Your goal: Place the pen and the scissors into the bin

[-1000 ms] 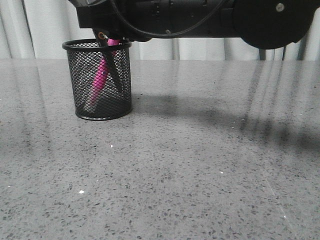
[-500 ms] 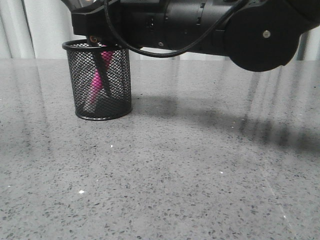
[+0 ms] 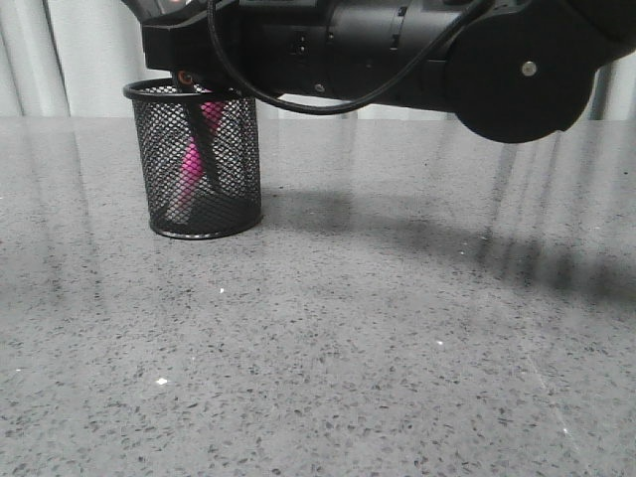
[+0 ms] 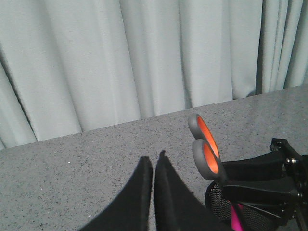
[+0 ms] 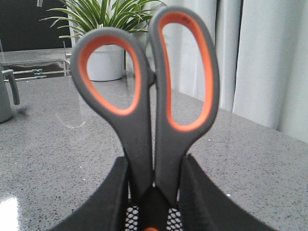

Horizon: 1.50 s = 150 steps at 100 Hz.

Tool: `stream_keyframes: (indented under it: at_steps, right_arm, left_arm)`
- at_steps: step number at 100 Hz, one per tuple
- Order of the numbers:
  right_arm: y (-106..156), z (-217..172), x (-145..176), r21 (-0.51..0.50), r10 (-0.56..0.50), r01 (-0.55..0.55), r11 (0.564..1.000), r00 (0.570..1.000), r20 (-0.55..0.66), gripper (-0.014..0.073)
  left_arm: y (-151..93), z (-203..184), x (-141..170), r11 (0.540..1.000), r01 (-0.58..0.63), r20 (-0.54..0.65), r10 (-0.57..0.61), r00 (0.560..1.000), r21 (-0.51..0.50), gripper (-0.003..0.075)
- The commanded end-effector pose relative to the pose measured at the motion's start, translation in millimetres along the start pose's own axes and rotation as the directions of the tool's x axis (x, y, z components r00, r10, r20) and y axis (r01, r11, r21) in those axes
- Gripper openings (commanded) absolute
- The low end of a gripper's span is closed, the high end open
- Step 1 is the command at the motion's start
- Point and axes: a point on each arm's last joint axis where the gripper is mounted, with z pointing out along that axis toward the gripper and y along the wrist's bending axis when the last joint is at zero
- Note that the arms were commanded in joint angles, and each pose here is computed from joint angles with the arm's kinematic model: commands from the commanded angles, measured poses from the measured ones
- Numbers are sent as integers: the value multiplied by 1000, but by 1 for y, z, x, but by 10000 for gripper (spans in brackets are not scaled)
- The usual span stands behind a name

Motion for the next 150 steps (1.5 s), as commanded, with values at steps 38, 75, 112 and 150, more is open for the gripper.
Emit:
stream_keyframes:
  at_steps: [38, 75, 112, 150]
  right_arm:
    - [0, 1, -29, -3, -28, 29, 1000, 993, 116, 214]
    - [1, 0, -31, -12, -29, 31, 999, 990, 139, 321]
    - [5, -5, -52, -37, -36, 47, 998, 963, 266, 320]
    - [-15, -39, -121, 74, -136, 118, 990, 926, 353, 115]
  left_arm:
    - [3, -5, -16, 999, 25, 105, -22, 994, -26, -22]
    - [3, -5, -16, 999, 25, 105, -22, 994, -26, -22]
    - [2, -5, -15, 999, 24, 100, -22, 995, -24, -22]
    - [2, -5, -15, 999, 21, 99, -18, 995, -25, -22]
